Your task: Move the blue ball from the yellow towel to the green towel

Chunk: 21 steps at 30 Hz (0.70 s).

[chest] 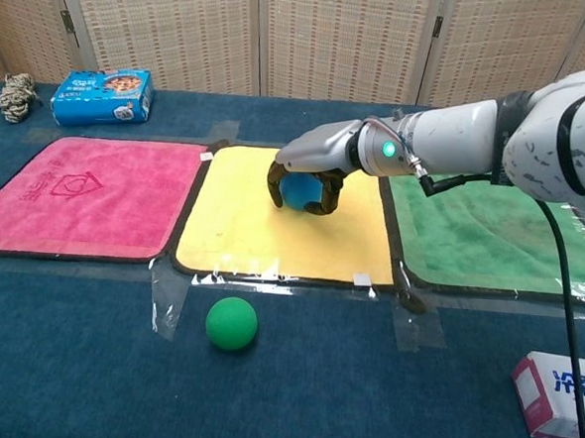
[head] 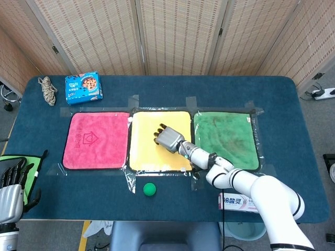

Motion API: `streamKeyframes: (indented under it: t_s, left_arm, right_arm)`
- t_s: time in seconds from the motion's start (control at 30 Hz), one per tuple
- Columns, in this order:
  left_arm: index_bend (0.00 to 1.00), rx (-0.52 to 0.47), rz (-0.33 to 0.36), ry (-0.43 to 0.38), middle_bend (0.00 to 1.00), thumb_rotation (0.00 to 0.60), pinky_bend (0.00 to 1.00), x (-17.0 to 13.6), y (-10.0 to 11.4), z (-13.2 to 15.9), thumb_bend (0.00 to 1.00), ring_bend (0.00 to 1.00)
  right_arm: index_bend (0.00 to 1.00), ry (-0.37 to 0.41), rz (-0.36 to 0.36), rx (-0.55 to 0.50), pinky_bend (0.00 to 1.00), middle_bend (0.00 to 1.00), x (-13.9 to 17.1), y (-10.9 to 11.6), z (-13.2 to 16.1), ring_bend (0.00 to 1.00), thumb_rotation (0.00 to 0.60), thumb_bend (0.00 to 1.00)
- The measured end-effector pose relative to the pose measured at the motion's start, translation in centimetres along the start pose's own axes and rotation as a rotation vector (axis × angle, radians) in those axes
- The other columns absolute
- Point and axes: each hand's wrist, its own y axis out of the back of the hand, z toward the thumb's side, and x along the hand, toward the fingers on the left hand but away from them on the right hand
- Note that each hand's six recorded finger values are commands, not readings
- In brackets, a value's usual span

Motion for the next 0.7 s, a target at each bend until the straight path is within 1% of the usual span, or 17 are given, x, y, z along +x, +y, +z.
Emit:
streamKeyframes:
  t_s: [0.33,0.7]
  left_arm:
    - [0.16,-0.001,0.002,-0.001,0.02,0.600,0.00,0.0,0.0,0.1,0.47,0.02]
    - [0.15,-0.001,0.002,-0.004,0.02,0.600,0.00,0.0,-0.1,0.2,0.47,0.02]
  right_arm:
    - [0.41,-0.013,-0.001,-0.002,0.00,0.27,1.0,-0.4,-1.3,0.20,0.600,0.54]
    - [0.42,-0.019,0.010,0.004,0.00,0.28,2.8,-1.3,-2.7,0.22,0.600,0.54]
